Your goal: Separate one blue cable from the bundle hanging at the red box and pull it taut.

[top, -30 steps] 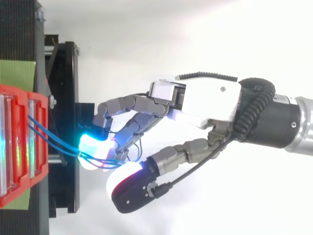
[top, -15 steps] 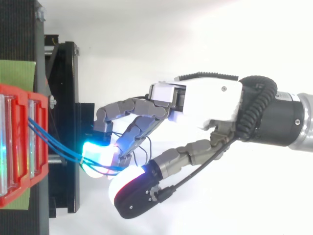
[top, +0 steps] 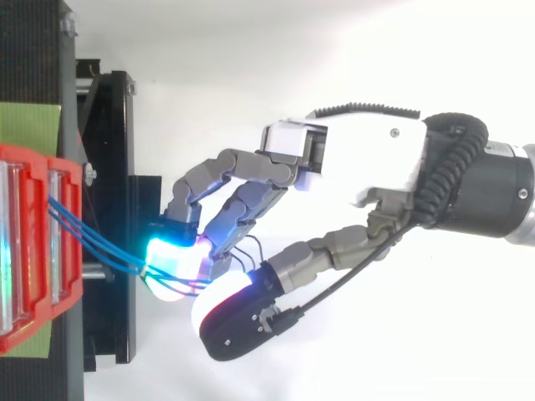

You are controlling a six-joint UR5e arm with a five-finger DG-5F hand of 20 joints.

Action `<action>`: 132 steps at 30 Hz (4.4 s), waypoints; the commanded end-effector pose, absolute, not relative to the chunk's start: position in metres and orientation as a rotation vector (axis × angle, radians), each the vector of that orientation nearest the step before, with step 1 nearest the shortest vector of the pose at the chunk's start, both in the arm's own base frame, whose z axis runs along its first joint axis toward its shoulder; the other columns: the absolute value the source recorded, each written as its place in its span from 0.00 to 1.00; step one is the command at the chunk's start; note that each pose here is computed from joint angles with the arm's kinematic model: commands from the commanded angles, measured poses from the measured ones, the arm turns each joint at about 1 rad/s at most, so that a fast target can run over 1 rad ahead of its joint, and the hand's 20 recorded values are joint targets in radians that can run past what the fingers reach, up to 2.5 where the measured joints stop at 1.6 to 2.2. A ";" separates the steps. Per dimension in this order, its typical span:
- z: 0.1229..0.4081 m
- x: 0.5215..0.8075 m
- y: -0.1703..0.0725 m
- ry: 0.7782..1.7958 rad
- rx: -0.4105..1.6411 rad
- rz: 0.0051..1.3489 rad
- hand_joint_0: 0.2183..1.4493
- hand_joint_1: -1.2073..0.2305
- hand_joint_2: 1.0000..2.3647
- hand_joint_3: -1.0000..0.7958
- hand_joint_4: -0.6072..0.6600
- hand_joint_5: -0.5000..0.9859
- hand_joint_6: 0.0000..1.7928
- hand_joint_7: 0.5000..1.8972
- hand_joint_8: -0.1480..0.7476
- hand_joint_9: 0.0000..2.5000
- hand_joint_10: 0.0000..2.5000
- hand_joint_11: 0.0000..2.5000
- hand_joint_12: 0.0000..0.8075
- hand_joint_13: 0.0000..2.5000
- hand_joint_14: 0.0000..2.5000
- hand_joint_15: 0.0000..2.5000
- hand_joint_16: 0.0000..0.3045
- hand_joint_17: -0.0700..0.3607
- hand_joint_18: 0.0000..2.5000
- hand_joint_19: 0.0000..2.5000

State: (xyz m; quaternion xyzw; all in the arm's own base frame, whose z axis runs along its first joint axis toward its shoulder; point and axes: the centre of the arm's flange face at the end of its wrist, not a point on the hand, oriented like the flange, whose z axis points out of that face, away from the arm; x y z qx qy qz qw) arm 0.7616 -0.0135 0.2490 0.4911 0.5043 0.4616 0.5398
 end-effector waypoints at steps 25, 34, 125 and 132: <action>0.275 0.765 -0.026 1.171 1.231 1.097 0.28 0.39 0.00 0.28 0.62 0.20 0.50 0.23 0.58 0.37 0.01 0.30 0.46 0.41 0.01 0.25 0.13 0.37 0.30 0.22; 0.262 0.777 -0.028 1.132 1.249 1.129 0.31 0.38 0.00 0.28 0.62 0.21 0.49 0.23 0.58 0.38 0.01 0.30 0.46 0.41 0.01 0.25 0.13 0.37 0.30 0.22; 0.272 0.782 -0.020 1.129 1.259 1.131 0.47 0.23 0.01 0.34 0.45 0.20 0.54 0.40 0.56 0.47 0.00 0.47 0.44 0.46 0.01 0.32 0.13 0.36 0.36 0.26; 0.267 0.779 -0.021 1.107 1.307 1.150 0.47 0.20 0.00 0.28 0.49 0.21 0.54 0.35 0.53 0.51 0.00 0.58 0.42 0.51 0.01 0.41 0.11 0.34 0.36 0.23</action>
